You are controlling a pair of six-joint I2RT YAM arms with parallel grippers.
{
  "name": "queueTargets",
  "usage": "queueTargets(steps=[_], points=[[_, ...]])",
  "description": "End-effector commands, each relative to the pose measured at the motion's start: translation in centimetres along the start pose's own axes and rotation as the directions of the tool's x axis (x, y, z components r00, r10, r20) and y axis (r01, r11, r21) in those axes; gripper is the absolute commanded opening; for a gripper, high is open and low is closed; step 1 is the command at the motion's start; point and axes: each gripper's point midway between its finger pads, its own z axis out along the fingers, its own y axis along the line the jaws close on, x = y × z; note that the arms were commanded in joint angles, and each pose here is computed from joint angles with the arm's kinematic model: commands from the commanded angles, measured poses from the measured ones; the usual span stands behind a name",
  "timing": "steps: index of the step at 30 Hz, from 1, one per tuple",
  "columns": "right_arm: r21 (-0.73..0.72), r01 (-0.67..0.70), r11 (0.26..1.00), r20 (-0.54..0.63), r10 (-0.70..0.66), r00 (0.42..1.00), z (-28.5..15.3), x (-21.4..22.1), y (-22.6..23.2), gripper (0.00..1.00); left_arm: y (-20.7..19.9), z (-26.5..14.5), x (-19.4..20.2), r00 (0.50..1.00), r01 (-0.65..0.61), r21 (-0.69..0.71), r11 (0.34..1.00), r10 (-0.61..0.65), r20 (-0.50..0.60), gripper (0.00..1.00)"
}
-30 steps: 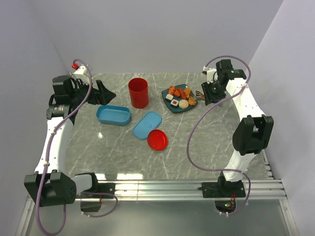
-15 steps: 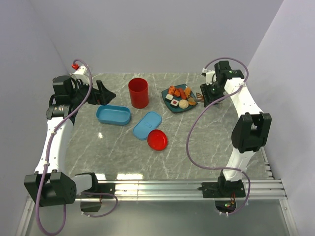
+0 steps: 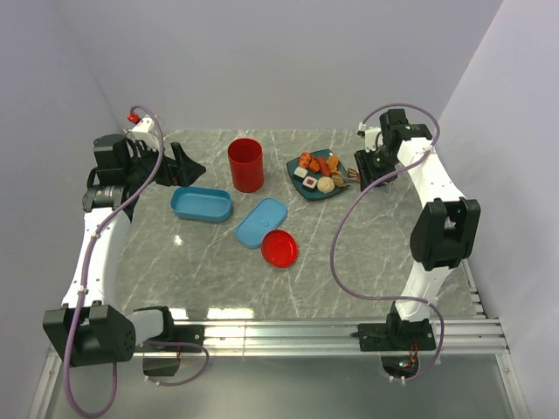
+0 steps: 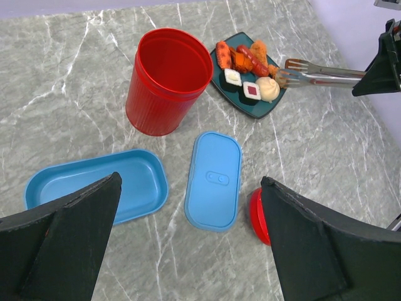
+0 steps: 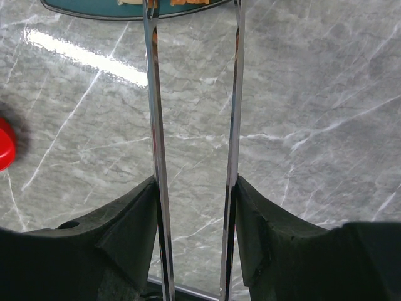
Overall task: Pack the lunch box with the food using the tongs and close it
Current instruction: Pick up the food using the clamp
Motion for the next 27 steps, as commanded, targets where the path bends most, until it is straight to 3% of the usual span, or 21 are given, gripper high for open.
queueTargets(steps=[1, 9, 20, 27], points=[[-0.012, -0.003, 1.000, 0.028, 0.004, 1.000, -0.9, -1.0, 0.2, 0.55, -0.1, 0.2, -0.3, 1.000, -0.024, 0.020, 1.000, 0.023, 0.018, 0.99], [-0.014, -0.009, 1.000, 0.022, 0.009, 1.000, -0.3, -0.9, 0.1, 0.54, 0.0, 0.3, -0.4, 1.000, -0.021, 0.019, 1.000, 0.020, 0.018, 0.99], [-0.013, -0.001, 1.000, 0.077, 0.002, 0.997, -2.7, -1.6, 0.5, 0.34, -0.1, 0.2, -0.6, 1.000, -0.023, 0.017, 1.000, 0.022, 0.021, 0.99], [-0.022, -0.004, 1.000, 0.132, 0.007, 0.991, -4.6, -2.4, 0.7, 0.30, -0.2, 0.2, -0.8, 1.000, -0.021, 0.019, 1.000, 0.021, 0.020, 0.99]])
